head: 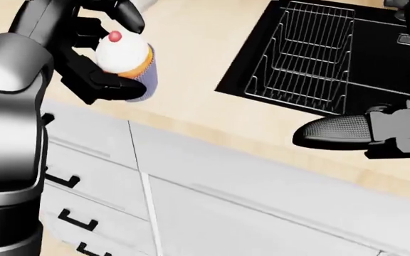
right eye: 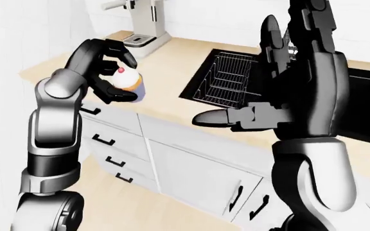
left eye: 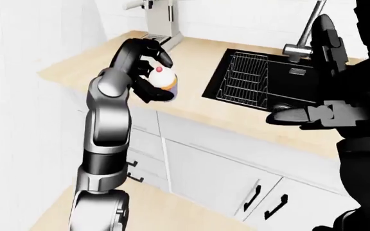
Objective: Pick up the bowl with donut and place it on the tray. Pick up the cupcake and place it on the tray.
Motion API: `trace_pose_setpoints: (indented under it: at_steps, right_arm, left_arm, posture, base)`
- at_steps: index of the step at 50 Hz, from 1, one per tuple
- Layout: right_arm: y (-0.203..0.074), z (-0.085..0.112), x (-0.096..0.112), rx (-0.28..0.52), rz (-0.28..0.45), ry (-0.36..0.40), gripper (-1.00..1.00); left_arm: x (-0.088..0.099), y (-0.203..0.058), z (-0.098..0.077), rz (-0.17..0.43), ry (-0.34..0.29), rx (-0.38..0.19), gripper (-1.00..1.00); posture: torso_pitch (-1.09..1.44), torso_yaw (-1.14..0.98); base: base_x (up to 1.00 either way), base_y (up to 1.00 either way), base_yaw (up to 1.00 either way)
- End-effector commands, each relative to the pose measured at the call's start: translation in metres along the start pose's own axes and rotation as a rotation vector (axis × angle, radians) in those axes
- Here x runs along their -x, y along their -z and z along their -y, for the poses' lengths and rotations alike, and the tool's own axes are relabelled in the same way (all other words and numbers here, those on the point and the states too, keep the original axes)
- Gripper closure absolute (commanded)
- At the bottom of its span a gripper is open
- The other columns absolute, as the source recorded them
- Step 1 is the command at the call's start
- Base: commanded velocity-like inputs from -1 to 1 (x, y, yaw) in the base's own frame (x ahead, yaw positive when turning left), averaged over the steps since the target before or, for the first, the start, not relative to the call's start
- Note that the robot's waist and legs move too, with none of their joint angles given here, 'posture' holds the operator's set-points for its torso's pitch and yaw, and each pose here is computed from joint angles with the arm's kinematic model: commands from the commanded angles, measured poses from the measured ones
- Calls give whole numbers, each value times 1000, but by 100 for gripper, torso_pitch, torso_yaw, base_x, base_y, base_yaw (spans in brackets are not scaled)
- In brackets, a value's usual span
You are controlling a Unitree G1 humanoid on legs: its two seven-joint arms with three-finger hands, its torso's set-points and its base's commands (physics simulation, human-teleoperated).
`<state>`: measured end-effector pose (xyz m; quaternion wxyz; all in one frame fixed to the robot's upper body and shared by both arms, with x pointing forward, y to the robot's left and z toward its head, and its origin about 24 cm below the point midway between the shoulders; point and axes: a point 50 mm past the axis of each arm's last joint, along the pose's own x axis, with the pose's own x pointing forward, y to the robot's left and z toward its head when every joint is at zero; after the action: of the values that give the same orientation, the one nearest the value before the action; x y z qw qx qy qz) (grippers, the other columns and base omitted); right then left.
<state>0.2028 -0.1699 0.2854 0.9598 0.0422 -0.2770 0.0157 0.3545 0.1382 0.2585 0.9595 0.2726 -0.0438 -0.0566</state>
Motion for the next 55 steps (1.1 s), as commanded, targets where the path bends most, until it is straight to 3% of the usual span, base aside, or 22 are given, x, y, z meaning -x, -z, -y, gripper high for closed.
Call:
trace_pose_setpoints:
  at_steps: [1,5,25,45,55]
  right_arm:
    - [-7,4,-1,10,49,35,-100]
    - [-7,7,-1,5,44,62,-100]
    - [-9,6,-2,12,53,62,-100]
    - [-11,6,2,24,84,34,-100]
    - [-12,5,2,29,88,29,-100]
  left_arm:
    - [5,-24,-4,109,-21,-22,100]
    - [4,-24,-3,109,-19,-23,100]
    - [5,-28,-4,115,-19,-29,100]
    - [3,-42,-9,136,-24,-26,100]
    - [1,-41,-9,135,-25,-26,100]
  posture:
    - [0,0]
    - [0,0]
    - [0,0]
    - [0,0]
    - [0,0]
  base:
    - [-80,0,-100]
    - [-66,0,-100]
    - [-62,0,-100]
    - [0,-4,0]
    - [51,-44,0]
